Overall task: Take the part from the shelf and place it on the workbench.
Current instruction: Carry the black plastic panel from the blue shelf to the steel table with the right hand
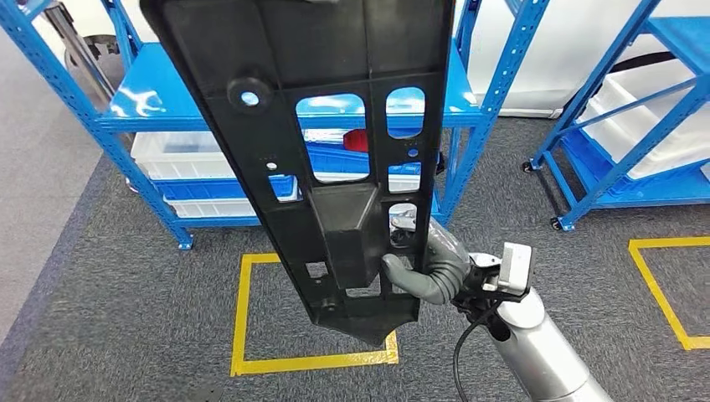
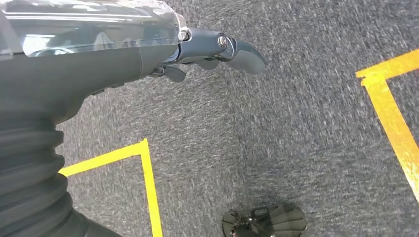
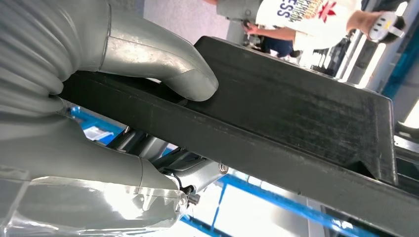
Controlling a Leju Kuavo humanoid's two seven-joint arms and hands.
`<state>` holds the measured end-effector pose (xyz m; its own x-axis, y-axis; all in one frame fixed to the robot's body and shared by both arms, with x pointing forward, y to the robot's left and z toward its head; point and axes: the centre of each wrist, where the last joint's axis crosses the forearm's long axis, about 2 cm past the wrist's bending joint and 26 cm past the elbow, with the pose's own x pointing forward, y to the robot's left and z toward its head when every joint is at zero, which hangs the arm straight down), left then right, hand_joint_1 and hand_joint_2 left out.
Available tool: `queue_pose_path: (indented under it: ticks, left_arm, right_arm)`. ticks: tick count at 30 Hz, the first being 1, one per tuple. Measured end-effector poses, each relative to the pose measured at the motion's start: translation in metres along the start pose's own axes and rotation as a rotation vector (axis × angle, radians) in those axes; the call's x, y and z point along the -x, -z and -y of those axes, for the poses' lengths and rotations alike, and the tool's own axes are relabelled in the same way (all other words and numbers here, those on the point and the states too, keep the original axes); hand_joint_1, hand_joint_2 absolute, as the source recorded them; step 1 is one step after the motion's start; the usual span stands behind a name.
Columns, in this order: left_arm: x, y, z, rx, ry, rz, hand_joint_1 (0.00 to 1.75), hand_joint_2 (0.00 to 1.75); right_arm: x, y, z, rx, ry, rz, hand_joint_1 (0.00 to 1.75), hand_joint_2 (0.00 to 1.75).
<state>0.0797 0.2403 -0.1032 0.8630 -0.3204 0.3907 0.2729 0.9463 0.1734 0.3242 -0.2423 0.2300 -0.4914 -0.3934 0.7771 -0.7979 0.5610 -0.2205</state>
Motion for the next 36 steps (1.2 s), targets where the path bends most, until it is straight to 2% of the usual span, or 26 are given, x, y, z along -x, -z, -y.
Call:
queue_pose_path:
  ticks: [36]
  left_arm:
    - [0.0059, -0.0014, 0.0002, -0.013, -0.004, -0.009, 0.00, 1.75]
  right_arm:
    - [0.0032, -0.0078, 0.0062, 0.014, 0.022, 0.000, 1.69, 1.75]
